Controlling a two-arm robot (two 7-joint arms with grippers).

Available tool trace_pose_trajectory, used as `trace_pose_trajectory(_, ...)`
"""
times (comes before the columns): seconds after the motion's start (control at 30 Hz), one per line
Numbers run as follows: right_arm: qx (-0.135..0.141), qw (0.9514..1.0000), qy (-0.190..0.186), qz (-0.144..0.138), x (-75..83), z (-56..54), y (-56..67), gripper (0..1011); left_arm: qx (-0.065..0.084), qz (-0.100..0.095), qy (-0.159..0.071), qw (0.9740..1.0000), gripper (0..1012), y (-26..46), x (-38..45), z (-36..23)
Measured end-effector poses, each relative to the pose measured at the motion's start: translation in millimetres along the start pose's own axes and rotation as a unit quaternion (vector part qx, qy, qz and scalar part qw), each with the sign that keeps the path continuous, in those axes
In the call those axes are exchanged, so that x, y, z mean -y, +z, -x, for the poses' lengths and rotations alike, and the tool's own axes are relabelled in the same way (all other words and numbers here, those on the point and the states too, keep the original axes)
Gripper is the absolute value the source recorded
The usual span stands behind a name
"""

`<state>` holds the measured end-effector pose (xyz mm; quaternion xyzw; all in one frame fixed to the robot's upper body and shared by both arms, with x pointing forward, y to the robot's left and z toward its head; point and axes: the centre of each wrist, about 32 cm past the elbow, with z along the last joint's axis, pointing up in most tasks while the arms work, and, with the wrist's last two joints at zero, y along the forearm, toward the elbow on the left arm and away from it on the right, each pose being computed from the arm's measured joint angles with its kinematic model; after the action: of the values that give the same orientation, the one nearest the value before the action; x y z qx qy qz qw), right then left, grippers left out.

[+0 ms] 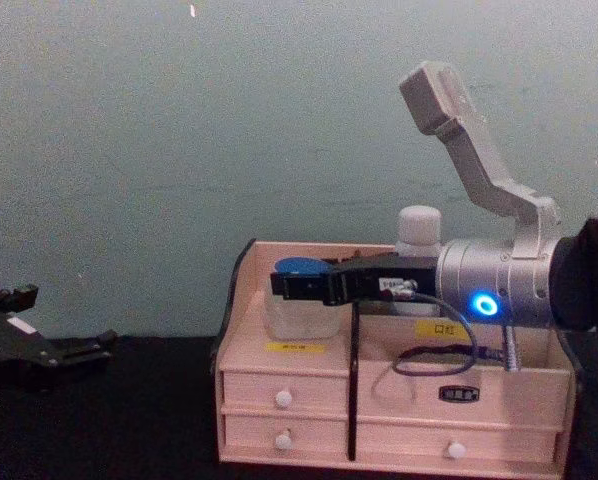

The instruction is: Pick up the facial cleanser and watermelon frost from the table and place them into the tiered storage box.

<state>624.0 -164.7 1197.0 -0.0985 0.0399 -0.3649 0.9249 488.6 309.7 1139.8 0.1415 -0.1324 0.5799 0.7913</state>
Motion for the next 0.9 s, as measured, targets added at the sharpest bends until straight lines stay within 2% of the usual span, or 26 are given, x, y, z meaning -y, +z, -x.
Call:
trace_pose_trajectory(0.33, 0.000, 1.0000, 0.001, 0.000, 0.1, 0.4, 0.1, 715, 0.000, 0.000, 0.000, 1.0000, 1001, 0.0, 0.0, 0.0)
trace_pose_trajectory(0.7, 0.000, 1.0000, 0.002, -0.001, 0.3, 0.7, -0.1, 995, 0.000, 0.000, 0.000, 1.0000, 1001, 0.0, 0.0, 0.0)
trace_pose_trajectory(0.9, 0.000, 1.0000, 0.002, -0.001, 0.3, 0.6, 0.0, 1003, 0.000, 0.000, 0.000, 1.0000, 1001, 0.0, 0.0, 0.0)
